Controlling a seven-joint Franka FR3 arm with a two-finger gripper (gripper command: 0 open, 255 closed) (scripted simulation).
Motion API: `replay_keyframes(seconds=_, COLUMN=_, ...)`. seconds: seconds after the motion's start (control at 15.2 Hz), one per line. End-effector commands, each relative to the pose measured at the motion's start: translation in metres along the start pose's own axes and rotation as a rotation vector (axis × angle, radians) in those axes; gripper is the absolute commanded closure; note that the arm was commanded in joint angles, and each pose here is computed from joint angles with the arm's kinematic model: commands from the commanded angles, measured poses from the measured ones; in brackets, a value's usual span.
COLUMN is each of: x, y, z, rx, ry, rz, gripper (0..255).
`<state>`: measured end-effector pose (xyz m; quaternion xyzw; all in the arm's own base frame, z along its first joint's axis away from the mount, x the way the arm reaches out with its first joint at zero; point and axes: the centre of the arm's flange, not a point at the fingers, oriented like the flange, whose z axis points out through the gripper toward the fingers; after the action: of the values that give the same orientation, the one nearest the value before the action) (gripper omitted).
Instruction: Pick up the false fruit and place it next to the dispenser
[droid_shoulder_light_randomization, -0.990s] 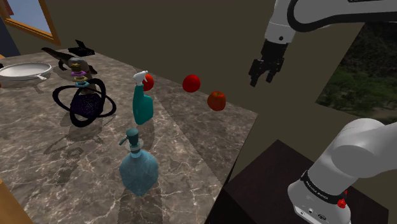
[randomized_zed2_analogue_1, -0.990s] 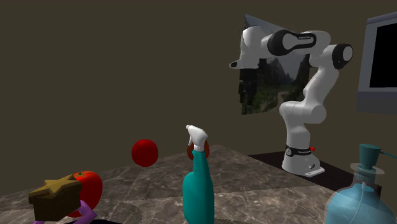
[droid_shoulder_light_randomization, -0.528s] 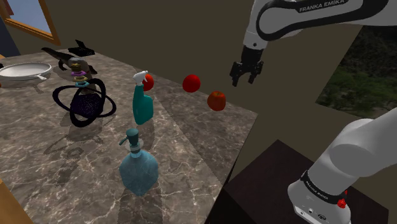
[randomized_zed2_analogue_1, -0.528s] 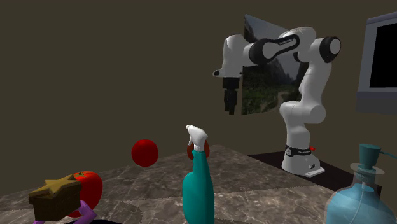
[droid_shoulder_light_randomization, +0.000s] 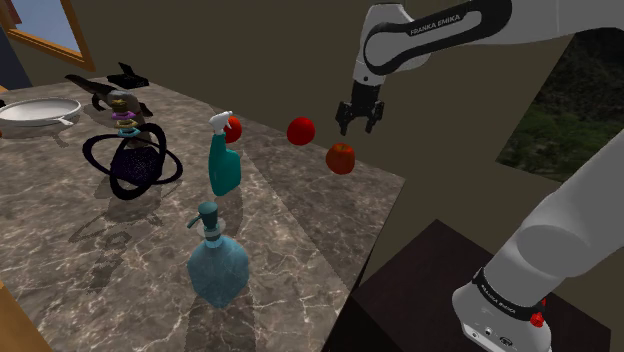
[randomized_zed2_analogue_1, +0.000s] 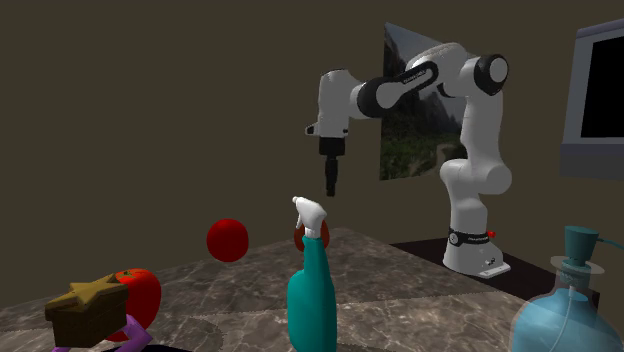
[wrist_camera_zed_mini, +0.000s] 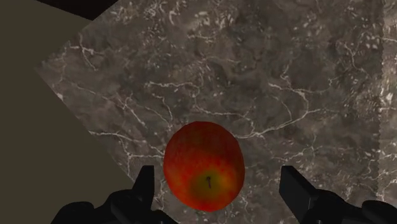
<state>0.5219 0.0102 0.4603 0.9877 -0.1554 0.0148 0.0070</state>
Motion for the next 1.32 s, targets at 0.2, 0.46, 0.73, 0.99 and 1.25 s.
replay_keyframes(seconds=0.2, x=0.045, y=-0.002, z=0.03, rx=0.003, ry=-0.001, rz=0.036, gripper=0)
replay_keyframes(seconds=0.46, x=0.045, y=-0.002, z=0.051, rx=0.003, ry=-0.001, rz=0.036, gripper=0)
replay_keyframes(seconds=0.73, x=0.044, y=-0.002, z=0.065, rx=0.003, ry=-0.001, rz=0.036, gripper=0)
replay_keyframes(seconds=0.99, x=0.045, y=-0.002, z=0.065, rx=0.003, ry=-0.001, rz=0.036, gripper=0)
replay_keyframes(seconds=1.25, x=0.045, y=-0.002, z=0.065, rx=0.003, ry=-0.001, rz=0.036, gripper=255)
